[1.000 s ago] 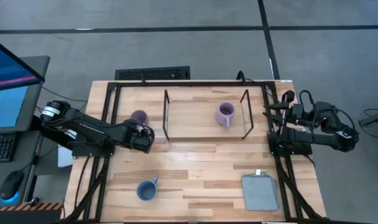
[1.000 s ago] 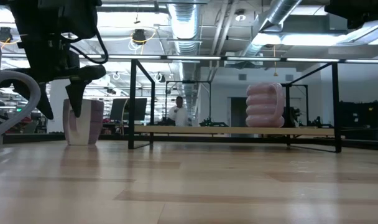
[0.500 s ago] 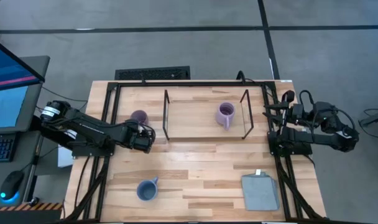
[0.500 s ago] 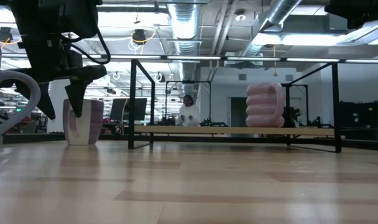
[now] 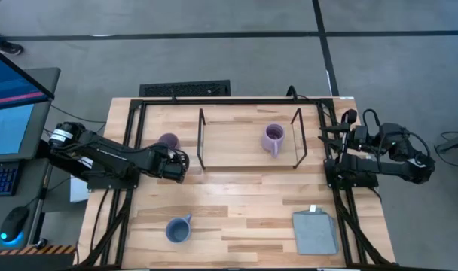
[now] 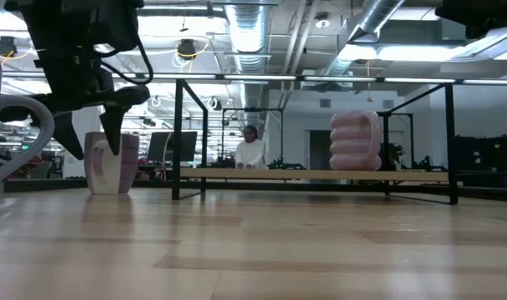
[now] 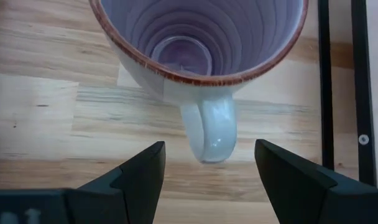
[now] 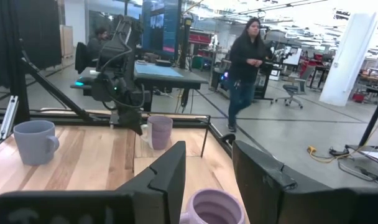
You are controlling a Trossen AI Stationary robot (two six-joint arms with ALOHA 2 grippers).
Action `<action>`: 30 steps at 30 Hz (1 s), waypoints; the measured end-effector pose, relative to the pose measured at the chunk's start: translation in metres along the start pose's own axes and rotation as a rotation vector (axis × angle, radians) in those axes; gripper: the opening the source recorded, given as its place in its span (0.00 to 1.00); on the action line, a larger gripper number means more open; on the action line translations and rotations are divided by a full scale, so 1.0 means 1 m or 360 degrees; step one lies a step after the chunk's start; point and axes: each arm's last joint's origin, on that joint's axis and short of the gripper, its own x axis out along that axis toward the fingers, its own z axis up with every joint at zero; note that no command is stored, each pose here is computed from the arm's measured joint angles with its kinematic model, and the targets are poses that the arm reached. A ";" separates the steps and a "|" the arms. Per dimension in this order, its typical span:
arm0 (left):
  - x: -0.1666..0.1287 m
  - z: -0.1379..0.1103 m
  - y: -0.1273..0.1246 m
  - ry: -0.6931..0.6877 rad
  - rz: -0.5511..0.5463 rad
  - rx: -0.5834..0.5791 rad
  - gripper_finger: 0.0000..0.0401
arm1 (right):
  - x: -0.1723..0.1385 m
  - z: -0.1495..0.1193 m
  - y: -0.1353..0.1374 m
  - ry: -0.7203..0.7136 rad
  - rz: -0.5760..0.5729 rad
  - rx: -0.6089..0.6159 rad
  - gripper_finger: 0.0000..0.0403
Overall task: Stack small to large cups/mugs on shelf
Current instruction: Put the white and violet mug on the shelf
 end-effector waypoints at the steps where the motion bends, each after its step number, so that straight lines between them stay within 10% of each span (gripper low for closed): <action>1: 0.000 0.001 0.000 -0.0003 0.0003 -0.0007 0.60 | 0.000 0.000 0.000 0.0000 -0.0001 0.0000 0.38; 22: 0.003 0.005 -0.001 -0.0005 0.0026 -0.0019 0.60 | 0.000 0.000 0.000 0.0003 0.0000 0.0001 0.39; 30: 0.003 0.005 0.000 -0.0008 0.0030 -0.0016 0.44 | 0.000 0.000 0.000 0.0004 0.0001 0.0001 0.38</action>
